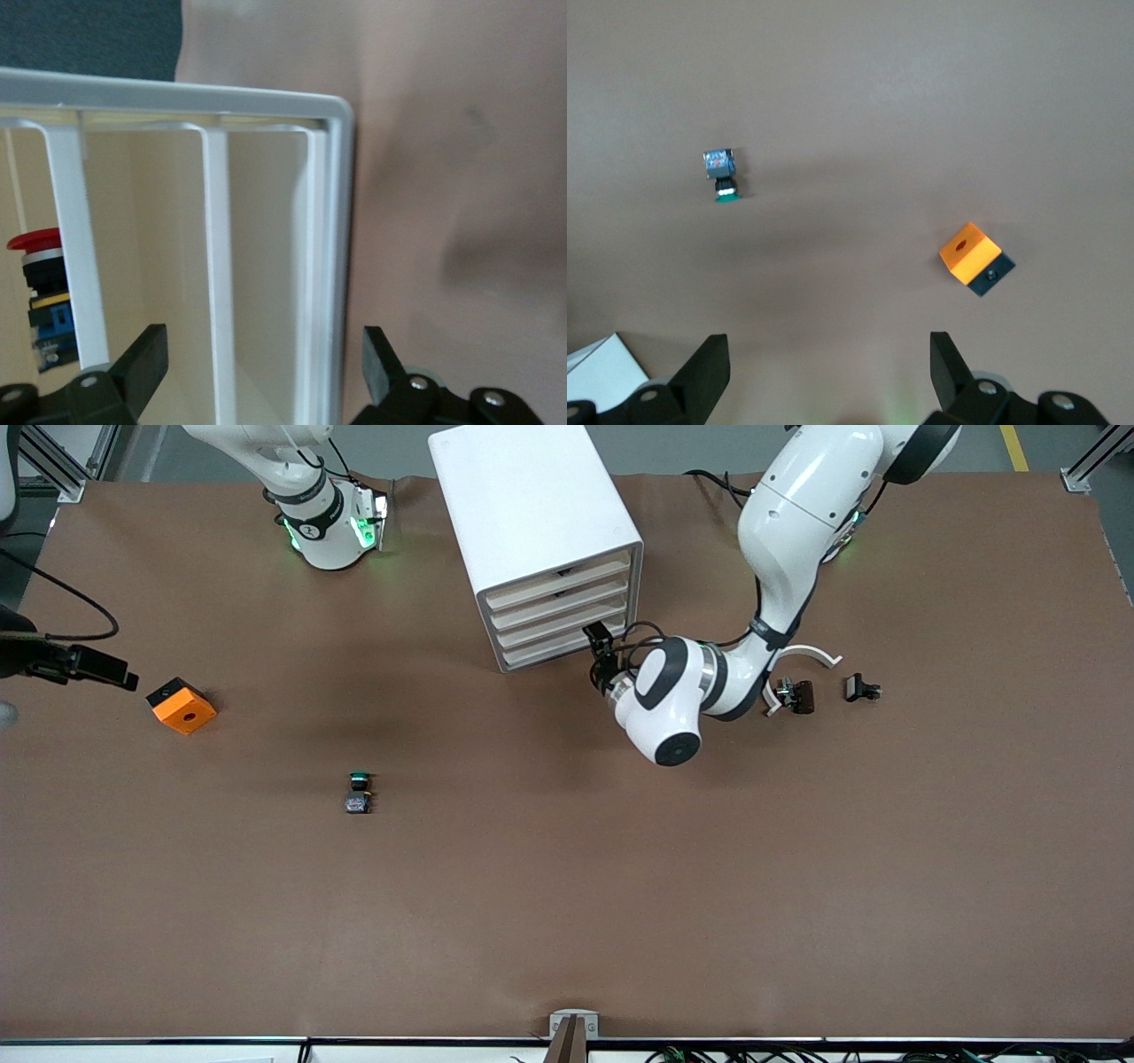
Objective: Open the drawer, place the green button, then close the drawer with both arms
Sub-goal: 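Pull the drawer open with the left gripper while the right gripper reaches the button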
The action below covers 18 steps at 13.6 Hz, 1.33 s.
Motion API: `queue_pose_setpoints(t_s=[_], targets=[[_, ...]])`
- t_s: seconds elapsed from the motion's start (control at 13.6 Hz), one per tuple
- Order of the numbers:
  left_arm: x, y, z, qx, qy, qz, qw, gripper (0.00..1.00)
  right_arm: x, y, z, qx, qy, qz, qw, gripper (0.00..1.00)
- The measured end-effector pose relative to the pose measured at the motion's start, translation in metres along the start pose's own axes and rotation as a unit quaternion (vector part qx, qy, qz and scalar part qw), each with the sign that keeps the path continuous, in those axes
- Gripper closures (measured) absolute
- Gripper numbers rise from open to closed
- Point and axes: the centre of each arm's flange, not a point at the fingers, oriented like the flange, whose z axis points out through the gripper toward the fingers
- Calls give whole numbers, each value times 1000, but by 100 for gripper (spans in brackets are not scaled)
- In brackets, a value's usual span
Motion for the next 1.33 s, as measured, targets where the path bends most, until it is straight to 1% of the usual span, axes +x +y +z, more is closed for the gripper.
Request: queue_pose_setpoints(t_s=[0.07,0.15,0.22,0.29,0.37,0.44,0.52,0.66,0.81,1.03,1.11,1.18,1.25,1.33], targets=[[-2,-3,7,9,2,-2,1000,11,7,-3,9,6,9,-1,1000,0],[-2,-3,10,18,1,-5,1000,25,15,-8,26,23,20,-1,1000,0],[-2,0,14,24,-1,-8,1000,35,22,-15,46,38,28,0,999,0],[-1,3,18,29,1,-11,1000,35,27,-23,68,44,36,-2,998,0],[-1,5,26,34,7,-12,999,38,30,-35,88,45,45,-9,998,0],[-3,6,37,38,14,-11,999,39,31,-50,110,44,52,-17,998,0],[-5,5,47,42,19,-11,999,42,30,-64,130,43,55,-22,997,0],[-10,3,57,53,16,-11,998,42,28,-96,172,38,55,-21,998,0],[-11,2,58,54,15,-11,998,42,29,-131,210,28,50,-24,998,0],[-12,2,59,61,7,-13,998,43,36,-164,255,10,58,-25,998,0],[-13,3,60,66,2,-16,998,47,38,-171,268,4,63,-28,998,0],[-13,4,62,71,-2,-18,997,47,41,-175,279,-1,68,-30,997,0],[-14,4,63,75,-5,-19,997,56,43,-177,290,-5,72,-30,997,0],[-14,3,63,77,-7,-19,997,70,46,-176,300,-8,74,-27,997,0]])
